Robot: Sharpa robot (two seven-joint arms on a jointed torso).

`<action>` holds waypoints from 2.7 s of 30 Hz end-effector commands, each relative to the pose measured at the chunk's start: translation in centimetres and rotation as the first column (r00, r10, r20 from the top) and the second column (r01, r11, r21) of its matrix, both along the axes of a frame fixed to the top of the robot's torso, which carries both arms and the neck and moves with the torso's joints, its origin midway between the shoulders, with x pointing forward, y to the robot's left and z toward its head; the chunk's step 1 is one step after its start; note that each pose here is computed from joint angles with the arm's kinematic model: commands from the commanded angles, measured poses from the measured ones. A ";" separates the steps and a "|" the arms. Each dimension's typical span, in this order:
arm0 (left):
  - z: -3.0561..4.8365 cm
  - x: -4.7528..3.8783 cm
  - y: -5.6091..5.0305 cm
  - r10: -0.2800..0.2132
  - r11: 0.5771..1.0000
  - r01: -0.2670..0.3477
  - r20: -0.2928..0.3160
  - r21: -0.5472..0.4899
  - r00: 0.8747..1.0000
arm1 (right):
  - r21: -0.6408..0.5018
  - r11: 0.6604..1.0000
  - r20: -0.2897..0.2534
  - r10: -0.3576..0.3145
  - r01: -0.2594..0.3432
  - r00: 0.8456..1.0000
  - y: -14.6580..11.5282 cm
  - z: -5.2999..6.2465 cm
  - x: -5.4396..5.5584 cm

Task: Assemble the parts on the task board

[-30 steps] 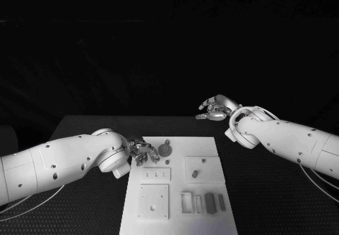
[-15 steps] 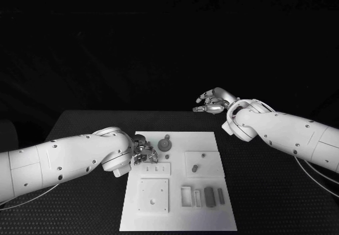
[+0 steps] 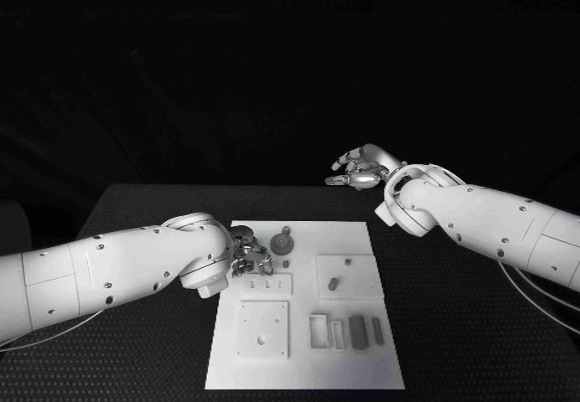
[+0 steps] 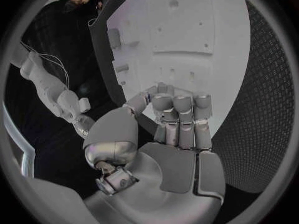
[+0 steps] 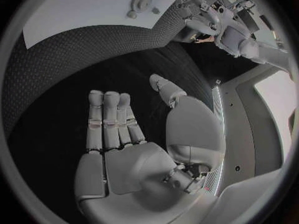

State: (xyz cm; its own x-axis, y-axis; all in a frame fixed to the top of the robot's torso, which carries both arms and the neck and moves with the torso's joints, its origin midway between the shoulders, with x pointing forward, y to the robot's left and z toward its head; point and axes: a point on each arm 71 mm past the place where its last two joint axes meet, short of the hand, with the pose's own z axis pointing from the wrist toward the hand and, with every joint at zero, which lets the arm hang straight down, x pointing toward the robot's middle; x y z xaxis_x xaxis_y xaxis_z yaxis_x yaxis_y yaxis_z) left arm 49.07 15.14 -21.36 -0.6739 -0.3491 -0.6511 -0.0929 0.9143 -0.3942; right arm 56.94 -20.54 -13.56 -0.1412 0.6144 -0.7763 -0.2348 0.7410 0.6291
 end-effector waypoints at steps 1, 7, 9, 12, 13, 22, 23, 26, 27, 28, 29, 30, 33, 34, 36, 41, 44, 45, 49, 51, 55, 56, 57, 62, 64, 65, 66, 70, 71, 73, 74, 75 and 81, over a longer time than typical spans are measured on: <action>0.04 -0.05 -0.6 -0.032 0.999 0.032 0.005 0.020 0.999 | 0.054 0.998 -0.029 0.039 -0.037 0.999 0.6 -0.1 0.0; -0.20 -0.21 -1.0 -0.049 0.999 0.049 -0.005 0.019 0.999 | 0.066 0.996 -0.032 0.054 -0.052 0.998 1.1 -0.1 0.0; -0.24 -0.23 -1.1 -0.050 0.999 0.050 -0.005 0.017 0.999 | 0.067 0.996 -0.032 0.055 -0.052 0.998 1.2 -0.1 0.0; -0.25 -0.24 -1.1 -0.050 0.999 0.051 -0.004 0.016 0.999 | 0.067 0.996 -0.033 0.056 -0.054 0.998 1.2 -0.1 0.0; -0.25 -0.23 -1.1 -0.050 0.999 0.050 -0.004 0.016 0.999 | 0.066 0.996 -0.035 0.056 -0.054 0.998 1.2 -0.1 0.1; -0.23 -0.18 -1.2 -0.062 0.997 0.062 0.012 0.038 0.998 | 0.068 0.996 -0.044 0.061 -0.058 0.997 1.3 -0.2 0.1; -0.24 -0.19 -1.2 -0.065 0.997 0.064 0.014 0.041 0.998 | 0.068 0.996 -0.045 0.062 -0.059 0.997 1.3 -0.2 0.1; -0.21 -0.17 -1.2 -0.077 0.995 0.075 0.029 0.059 0.997 | 0.067 0.996 -0.046 0.063 -0.059 0.997 1.3 -0.2 0.1; -0.23 -0.15 -1.2 -0.079 0.995 0.077 0.027 0.061 0.996 | 0.067 0.996 -0.047 0.063 -0.059 0.997 1.3 -0.2 0.1; -0.24 -0.16 -1.2 -0.079 0.995 0.078 0.026 0.061 0.997 | 0.067 0.996 -0.047 0.063 -0.059 0.997 1.3 -0.2 0.1; -0.26 -0.14 -1.2 -0.076 0.995 0.074 0.027 0.062 0.997 | 0.067 0.996 -0.047 0.063 -0.060 0.997 1.4 -0.2 0.1; -0.29 -0.14 -1.2 -0.076 0.995 0.074 0.026 0.063 0.997 | 0.067 0.996 -0.047 0.064 -0.061 0.997 1.4 -0.2 0.1; -0.44 -0.16 -1.2 -0.077 0.995 0.075 0.022 0.065 0.997 | 0.067 0.996 -0.047 0.065 -0.061 0.997 1.4 -0.2 0.1; -0.48 -0.16 -1.2 -0.076 0.995 0.075 0.022 0.065 0.997 | 0.067 0.996 -0.048 0.065 -0.062 0.997 1.4 -0.2 0.1; -0.59 -0.20 -1.2 -0.077 0.995 0.076 0.019 0.065 0.997 | 0.066 0.996 -0.050 0.065 -0.062 0.997 1.4 -0.2 0.1; -0.71 -0.16 -1.2 -0.079 0.994 0.077 0.022 0.071 0.997 | 0.065 0.996 -0.051 0.065 -0.061 0.997 1.4 -0.2 0.1; -0.83 -0.24 -1.3 -0.087 0.994 0.087 0.006 0.070 0.996 | 0.065 0.996 -0.053 0.066 -0.063 0.996 1.4 -0.3 0.1; -0.85 -0.29 -1.3 -0.088 0.994 0.088 0.000 0.070 0.996 | 0.065 0.996 -0.053 0.067 -0.063 0.996 1.4 -0.3 0.1; -0.88 -0.30 -1.3 -0.090 0.993 0.090 -0.002 0.072 0.996 | 0.065 0.996 -0.053 0.068 -0.065 0.996 1.5 -0.3 0.1; -0.89 -0.25 -1.3 -0.088 0.993 0.088 0.001 0.075 0.996 | 0.065 0.996 -0.054 0.069 -0.065 0.996 1.6 -0.3 0.1; -1.00 -0.19 -1.2 -0.093 0.992 0.092 0.001 0.084 0.996 | 0.065 0.996 -0.055 0.070 -0.067 0.996 1.6 -0.3 0.1; -1.05 -0.21 -1.3 -0.095 0.992 0.095 -0.002 0.085 0.995 | 0.064 0.996 -0.055 0.070 -0.067 0.996 1.6 -0.3 0.1; -1.10 -0.24 -1.3 -0.097 0.992 0.097 -0.004 0.085 0.995 | 0.064 0.996 -0.056 0.071 -0.067 0.996 1.6 -0.3 0.1; -1.34 -0.37 -1.4 -0.106 0.990 0.107 -0.023 0.088 0.994 | 0.060 0.996 -0.056 0.072 -0.069 0.996 1.6 -0.3 0.1; -1.34 -0.35 -1.3 -0.103 0.991 0.104 -0.021 0.089 0.994 | 0.060 0.996 -0.056 0.072 -0.069 0.996 1.6 -0.3 0.1; -1.35 -0.32 -1.3 -0.103 0.990 0.105 -0.021 0.090 0.994 | 0.060 0.996 -0.056 0.072 -0.068 0.996 1.6 -0.3 0.2; -1.35 -0.29 -1.3 -0.103 0.990 0.105 -0.021 0.092 0.994 | 0.060 0.996 -0.056 0.072 -0.068 0.996 1.6 -0.3 0.2; -1.41 -0.29 -1.2 -0.108 0.989 0.110 -0.025 0.096 0.994 | 0.060 0.996 -0.057 0.072 -0.069 0.996 1.6 -0.3 0.2; -1.44 -0.29 -1.2 -0.108 0.989 0.110 -0.026 0.097 0.994 | 0.060 0.996 -0.057 0.073 -0.069 0.996 1.6 -0.3 0.2; -1.56 -0.34 -1.3 -0.109 0.989 0.111 -0.029 0.097 0.994 | 0.060 0.996 -0.057 0.073 -0.070 0.996 1.6 -0.3 0.2; -1.62 -0.34 -1.3 -0.107 0.989 0.110 -0.028 0.098 0.994 | 0.060 0.996 -0.057 0.073 -0.070 0.996 1.6 -0.3 0.2; -1.65 -0.33 -1.3 -0.109 0.989 0.111 -0.024 0.100 0.994 | 0.060 0.996 -0.057 0.073 -0.070 0.996 1.6 -0.4 0.2; -1.80 -0.28 -1.0 -0.104 0.989 0.106 -0.024 0.106 0.994 | 0.060 0.996 -0.057 0.072 -0.069 0.996 1.6 -0.4 0.2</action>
